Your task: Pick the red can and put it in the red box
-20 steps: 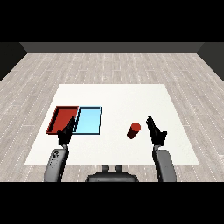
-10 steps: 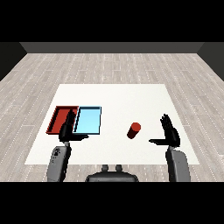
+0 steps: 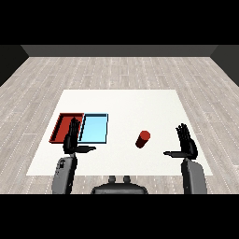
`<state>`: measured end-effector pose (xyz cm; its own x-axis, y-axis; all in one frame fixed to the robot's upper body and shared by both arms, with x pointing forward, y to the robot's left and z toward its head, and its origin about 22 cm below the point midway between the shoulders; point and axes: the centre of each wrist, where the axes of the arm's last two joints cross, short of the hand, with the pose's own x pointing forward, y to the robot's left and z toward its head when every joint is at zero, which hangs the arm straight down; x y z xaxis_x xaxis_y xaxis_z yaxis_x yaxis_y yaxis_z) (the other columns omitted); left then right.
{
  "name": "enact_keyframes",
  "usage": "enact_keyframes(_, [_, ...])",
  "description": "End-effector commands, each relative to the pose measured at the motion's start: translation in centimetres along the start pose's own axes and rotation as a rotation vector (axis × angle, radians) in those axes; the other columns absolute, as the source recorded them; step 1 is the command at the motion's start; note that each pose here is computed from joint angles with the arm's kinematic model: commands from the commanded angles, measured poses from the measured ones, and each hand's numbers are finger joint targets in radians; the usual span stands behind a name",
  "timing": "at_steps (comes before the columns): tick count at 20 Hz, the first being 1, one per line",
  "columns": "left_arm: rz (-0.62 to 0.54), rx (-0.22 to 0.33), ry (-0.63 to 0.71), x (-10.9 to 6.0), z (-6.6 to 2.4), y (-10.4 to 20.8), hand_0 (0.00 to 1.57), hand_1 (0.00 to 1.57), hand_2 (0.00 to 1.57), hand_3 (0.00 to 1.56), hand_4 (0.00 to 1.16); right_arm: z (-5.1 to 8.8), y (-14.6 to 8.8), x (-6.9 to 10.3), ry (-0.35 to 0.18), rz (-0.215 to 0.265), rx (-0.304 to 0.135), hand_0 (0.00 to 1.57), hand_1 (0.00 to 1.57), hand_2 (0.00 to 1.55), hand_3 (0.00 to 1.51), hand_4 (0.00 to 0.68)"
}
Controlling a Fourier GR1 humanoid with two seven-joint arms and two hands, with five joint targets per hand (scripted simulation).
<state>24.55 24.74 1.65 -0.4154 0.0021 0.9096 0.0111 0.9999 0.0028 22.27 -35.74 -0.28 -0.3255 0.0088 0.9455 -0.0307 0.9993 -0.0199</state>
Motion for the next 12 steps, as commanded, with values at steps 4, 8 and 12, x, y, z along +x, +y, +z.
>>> enact_keyframes(4, [0.019,0.003,-0.015,-1.2,-0.66,-0.6,0.00,0.00,0.00,0.00,0.00,0.9,0.7,0.2,0.007,-0.026,0.013,0.00,0.00,0.00,0.00,0.000])
enact_keyframes(8, [0.041,0.009,-0.030,-0.7,0.61,0.2,0.00,0.00,0.00,0.00,0.00,-0.3,1.6,1.6,0.025,-0.010,0.018,0.00,0.00,0.00,0.00,0.000])
enact_keyframes(12, [0.048,0.016,-0.032,-1.1,-0.96,0.9,0.00,0.00,0.00,0.00,0.00,-2.1,2.6,-0.9,0.080,-0.084,0.037,0.00,0.00,0.00,0.00,0.000])
